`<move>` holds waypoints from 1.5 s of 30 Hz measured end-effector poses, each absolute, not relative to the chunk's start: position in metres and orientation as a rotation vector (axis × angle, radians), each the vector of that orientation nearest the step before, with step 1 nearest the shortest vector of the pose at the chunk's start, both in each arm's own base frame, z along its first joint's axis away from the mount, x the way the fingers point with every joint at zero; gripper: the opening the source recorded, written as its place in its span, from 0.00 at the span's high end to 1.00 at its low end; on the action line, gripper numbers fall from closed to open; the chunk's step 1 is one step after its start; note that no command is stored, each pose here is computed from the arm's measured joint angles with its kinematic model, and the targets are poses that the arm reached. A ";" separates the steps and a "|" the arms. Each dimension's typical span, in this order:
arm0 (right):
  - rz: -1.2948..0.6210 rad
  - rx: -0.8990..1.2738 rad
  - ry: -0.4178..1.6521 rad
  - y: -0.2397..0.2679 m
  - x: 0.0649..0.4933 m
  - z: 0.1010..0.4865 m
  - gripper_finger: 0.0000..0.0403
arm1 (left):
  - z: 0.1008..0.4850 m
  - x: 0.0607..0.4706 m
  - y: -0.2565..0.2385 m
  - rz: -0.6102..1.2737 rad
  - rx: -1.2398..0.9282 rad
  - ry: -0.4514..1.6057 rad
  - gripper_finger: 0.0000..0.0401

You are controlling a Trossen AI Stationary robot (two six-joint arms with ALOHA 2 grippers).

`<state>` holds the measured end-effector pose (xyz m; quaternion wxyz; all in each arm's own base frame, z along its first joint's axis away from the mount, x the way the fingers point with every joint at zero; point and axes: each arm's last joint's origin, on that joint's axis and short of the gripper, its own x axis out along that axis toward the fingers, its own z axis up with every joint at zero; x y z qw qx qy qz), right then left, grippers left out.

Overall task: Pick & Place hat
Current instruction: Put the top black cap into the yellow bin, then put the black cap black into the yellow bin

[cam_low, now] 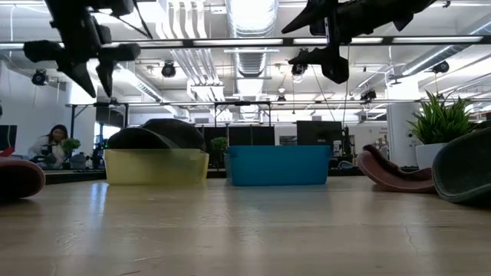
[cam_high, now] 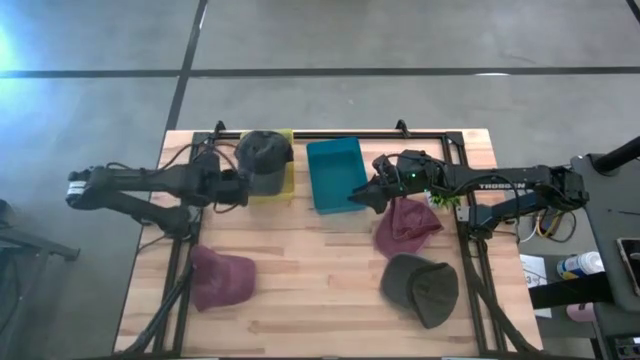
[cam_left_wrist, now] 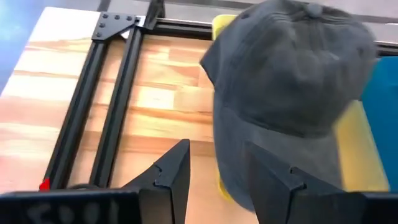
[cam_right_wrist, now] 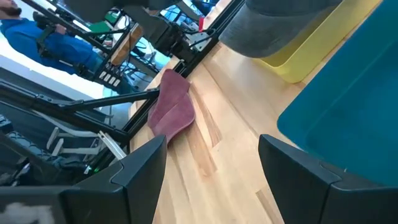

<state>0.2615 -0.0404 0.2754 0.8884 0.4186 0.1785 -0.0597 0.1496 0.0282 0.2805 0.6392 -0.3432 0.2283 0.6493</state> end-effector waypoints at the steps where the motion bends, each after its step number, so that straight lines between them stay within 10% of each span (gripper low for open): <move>1: -0.124 0.869 0.372 -0.040 0.262 0.275 0.38 | 0.277 0.151 0.032 1.490 -0.776 0.525 0.66; 22: -0.106 0.925 0.244 -0.032 0.272 0.287 0.38 | 0.198 0.221 0.107 1.261 -0.739 0.554 0.66; 35: -0.172 0.885 0.324 -0.038 0.275 0.272 0.38 | 0.248 0.208 0.117 1.429 -0.563 0.500 0.66; 45: -0.294 0.813 0.734 -0.029 0.241 0.249 0.38 | 0.290 0.237 0.085 0.927 -0.711 0.466 0.66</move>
